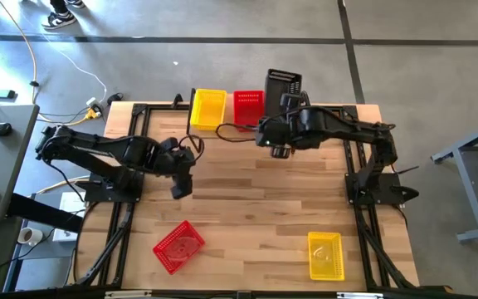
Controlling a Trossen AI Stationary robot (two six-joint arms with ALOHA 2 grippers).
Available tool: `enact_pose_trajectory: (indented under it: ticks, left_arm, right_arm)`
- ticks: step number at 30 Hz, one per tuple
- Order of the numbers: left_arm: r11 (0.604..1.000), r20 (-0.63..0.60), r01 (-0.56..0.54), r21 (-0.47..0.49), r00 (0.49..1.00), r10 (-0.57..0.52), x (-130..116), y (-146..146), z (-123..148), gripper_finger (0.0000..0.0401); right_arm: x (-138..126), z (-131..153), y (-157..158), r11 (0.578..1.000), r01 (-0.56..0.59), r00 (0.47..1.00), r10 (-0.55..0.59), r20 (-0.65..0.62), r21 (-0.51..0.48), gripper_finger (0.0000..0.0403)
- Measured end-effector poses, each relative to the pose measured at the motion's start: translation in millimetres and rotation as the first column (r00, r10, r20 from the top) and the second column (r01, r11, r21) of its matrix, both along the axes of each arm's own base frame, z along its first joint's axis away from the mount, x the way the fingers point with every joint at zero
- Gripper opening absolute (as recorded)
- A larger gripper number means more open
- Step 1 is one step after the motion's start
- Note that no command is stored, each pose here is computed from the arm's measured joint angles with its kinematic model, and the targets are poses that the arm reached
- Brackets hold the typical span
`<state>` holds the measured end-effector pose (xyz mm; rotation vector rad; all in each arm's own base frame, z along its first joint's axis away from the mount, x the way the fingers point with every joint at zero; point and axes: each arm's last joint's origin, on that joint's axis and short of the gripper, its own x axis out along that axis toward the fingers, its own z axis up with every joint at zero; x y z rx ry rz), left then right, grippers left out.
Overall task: Stack baskets on shelf by color
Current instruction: Stack the black bin on the stacked black bins on the shelf
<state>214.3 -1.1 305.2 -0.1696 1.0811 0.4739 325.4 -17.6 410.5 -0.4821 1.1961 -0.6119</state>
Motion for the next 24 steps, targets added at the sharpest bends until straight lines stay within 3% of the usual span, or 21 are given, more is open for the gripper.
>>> enact_pose_trajectory:
  ticks: [3,8,17,24]
  left_arm:
    - [1.0,-0.005,-0.025,0.008,1.0,0.025,-0.2,9.3,0.1,0.0186]
    - [0.996,-0.005,-0.091,0.008,0.996,0.091,-1.2,23.6,0.1,0.0186]
    - [0.984,-0.005,-0.175,0.008,0.984,0.175,-3.8,41.7,0.1,0.0186]
    - [0.975,-0.004,-0.221,0.008,0.975,0.221,-5.9,51.5,0.1,0.0186]
  right_arm:
    - [-5.5,-10.8,-10.9,1.0,-0.004,0.997,0.006,-0.078,0.02,0.0]
    - [-7.1,-17.7,-30.9,0.985,-0.038,0.99,0.059,-0.126,0.17,0.0]
    - [-14.6,-19.2,-72.1,0.958,0.038,0.994,-0.008,-0.105,0.283,0.0]
    - [-17.3,-20.4,-85.5,0.931,0.042,0.997,-0.014,-0.081,0.362,0.0]
